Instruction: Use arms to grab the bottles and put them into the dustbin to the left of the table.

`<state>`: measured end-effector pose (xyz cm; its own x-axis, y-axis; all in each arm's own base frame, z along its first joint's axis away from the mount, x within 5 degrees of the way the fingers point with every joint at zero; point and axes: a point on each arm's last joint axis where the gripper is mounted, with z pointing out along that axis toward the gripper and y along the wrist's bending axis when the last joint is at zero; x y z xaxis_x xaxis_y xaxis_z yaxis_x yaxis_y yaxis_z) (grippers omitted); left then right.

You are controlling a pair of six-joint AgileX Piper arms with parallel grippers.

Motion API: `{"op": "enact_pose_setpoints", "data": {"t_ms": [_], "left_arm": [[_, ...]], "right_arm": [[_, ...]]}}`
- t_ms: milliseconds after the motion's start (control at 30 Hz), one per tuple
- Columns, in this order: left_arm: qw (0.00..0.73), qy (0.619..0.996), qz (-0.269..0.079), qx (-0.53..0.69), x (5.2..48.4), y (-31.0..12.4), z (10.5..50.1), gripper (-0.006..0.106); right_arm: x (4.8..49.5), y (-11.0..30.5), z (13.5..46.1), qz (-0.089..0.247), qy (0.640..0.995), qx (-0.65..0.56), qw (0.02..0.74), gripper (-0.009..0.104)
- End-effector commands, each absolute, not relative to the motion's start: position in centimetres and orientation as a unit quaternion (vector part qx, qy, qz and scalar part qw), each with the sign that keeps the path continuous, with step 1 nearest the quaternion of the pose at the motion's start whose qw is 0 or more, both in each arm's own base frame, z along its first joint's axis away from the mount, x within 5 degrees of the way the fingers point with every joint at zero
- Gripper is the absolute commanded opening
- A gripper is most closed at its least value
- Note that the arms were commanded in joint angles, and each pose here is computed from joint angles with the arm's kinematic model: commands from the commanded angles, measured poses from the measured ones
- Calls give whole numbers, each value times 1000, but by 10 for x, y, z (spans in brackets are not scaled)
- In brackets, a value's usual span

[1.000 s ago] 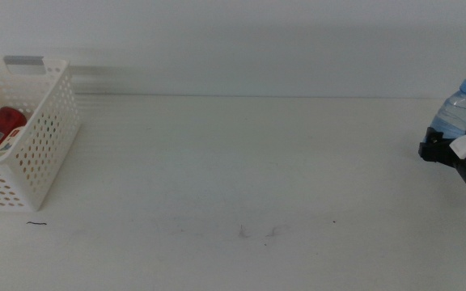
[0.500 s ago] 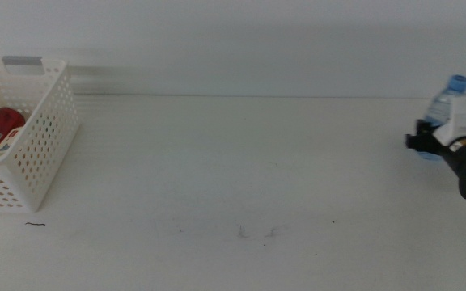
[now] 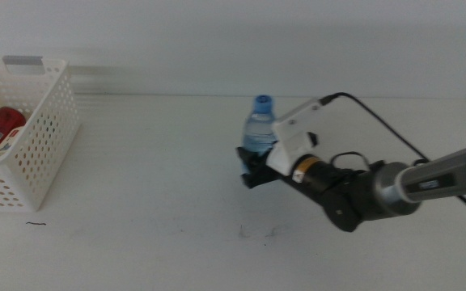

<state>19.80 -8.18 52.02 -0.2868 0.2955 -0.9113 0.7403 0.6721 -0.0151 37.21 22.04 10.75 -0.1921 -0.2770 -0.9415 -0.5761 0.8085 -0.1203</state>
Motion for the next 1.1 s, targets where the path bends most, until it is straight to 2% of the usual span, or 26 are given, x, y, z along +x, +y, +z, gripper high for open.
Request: {"op": "enact_pose_setpoints", "data": {"t_ms": [0, 67, 300, 333, 500, 633, 767, 833, 933, 1067], "left_arm": [[500, 766, -226, 334, 196, -82, 523, 94], [500, 766, -226, 334, 196, -82, 523, 94], [500, 766, -226, 334, 196, -82, 523, 94], [500, 766, -226, 334, 196, -82, 523, 94], [500, 766, -226, 334, 196, -82, 523, 94], [500, 766, -226, 334, 196, -82, 523, 94], [500, 767, -224, 334, 196, -82, 523, 94], [500, 767, -224, 334, 196, -82, 523, 94], [500, 767, -224, 334, 196, -82, 523, 94], [500, 767, -224, 334, 196, -82, 523, 94]], "right_arm": [[371, 239, 105, 145, 747, -289, 581, -2], [368, 247, 102, 151, 745, -297, 578, -2], [365, 251, 103, 155, 743, -300, 578, 14], [363, 250, 99, 153, 754, -298, 564, 31], [355, 244, 103, 155, 765, -297, 550, 94], [331, 232, 121, 168, 775, -285, 538, 90], [290, 212, 146, 165, 803, -291, 494, 89], [263, 201, 173, 171, 820, -282, 469, 88], [225, 182, 233, 170, 836, -275, 444, 88], [194, 160, 304, 164, 817, -283, 474, 88]]}}
